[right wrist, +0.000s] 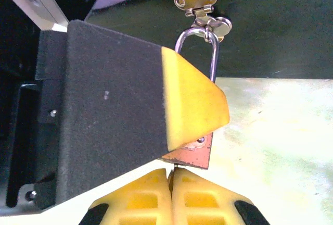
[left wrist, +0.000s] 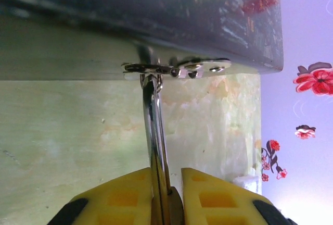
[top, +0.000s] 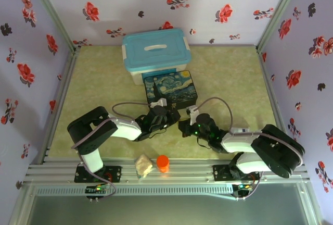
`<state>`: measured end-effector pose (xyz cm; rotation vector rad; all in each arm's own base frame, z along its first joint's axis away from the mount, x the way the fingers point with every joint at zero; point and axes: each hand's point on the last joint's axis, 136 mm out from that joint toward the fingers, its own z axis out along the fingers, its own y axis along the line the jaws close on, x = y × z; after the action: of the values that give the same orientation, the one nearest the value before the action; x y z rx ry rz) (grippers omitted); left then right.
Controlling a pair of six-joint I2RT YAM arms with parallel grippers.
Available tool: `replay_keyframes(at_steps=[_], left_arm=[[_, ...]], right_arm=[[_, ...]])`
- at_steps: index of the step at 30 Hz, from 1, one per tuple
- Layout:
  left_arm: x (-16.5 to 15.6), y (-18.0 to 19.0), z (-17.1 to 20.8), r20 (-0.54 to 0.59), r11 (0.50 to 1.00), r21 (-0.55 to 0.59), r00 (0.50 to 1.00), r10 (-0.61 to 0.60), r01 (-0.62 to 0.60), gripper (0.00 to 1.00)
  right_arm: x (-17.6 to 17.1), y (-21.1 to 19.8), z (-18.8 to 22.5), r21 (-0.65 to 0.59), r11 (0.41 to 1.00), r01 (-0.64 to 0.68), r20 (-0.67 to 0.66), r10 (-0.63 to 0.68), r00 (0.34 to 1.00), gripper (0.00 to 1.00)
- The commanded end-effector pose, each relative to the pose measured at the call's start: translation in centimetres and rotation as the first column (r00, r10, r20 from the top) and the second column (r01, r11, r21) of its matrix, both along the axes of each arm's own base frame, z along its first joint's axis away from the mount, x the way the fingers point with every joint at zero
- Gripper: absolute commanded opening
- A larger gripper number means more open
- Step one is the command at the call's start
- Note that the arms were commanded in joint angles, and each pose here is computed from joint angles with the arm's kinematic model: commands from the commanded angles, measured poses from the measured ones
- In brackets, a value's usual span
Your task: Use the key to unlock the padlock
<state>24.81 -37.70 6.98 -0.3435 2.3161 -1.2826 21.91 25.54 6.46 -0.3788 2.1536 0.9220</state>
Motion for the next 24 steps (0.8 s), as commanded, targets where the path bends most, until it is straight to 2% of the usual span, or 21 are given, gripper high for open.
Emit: replay_keyframes(at_steps=[1, 12, 20, 24], left_arm=[[-1.8, -1.6, 2.0, -0.026, 0.992, -0.1, 0.996, -0.08, 0.077, 0.0], [-1.9, -1.2, 1.9, -0.031, 0.99, -0.119, 0.997, -0.073, 0.069, 0.0], [-1.8, -0.5, 0.7, -0.032, 0.996, -0.068, 0.997, -0.064, 0.062, 0.01], [-1.6, 0.0, 0.2, -0.032, 0.998, -0.037, 0.998, -0.056, 0.054, 0.05]], right_arm=[[1.1, -1.5, 0.1, 0.084, 0.993, 0.083, -0.056, -0.079, 0.995, 0.0], [1.5, -1.5, -0.4, 0.303, 0.949, 0.089, -0.209, -0.025, 0.978, 0.0], [1.0, -1.6, -1.6, 0.33, 0.937, 0.113, -0.26, -0.025, 0.965, 0.0], [0.9, -1.8, -2.7, 0.312, 0.942, 0.127, -0.283, -0.036, 0.959, 0.0]])
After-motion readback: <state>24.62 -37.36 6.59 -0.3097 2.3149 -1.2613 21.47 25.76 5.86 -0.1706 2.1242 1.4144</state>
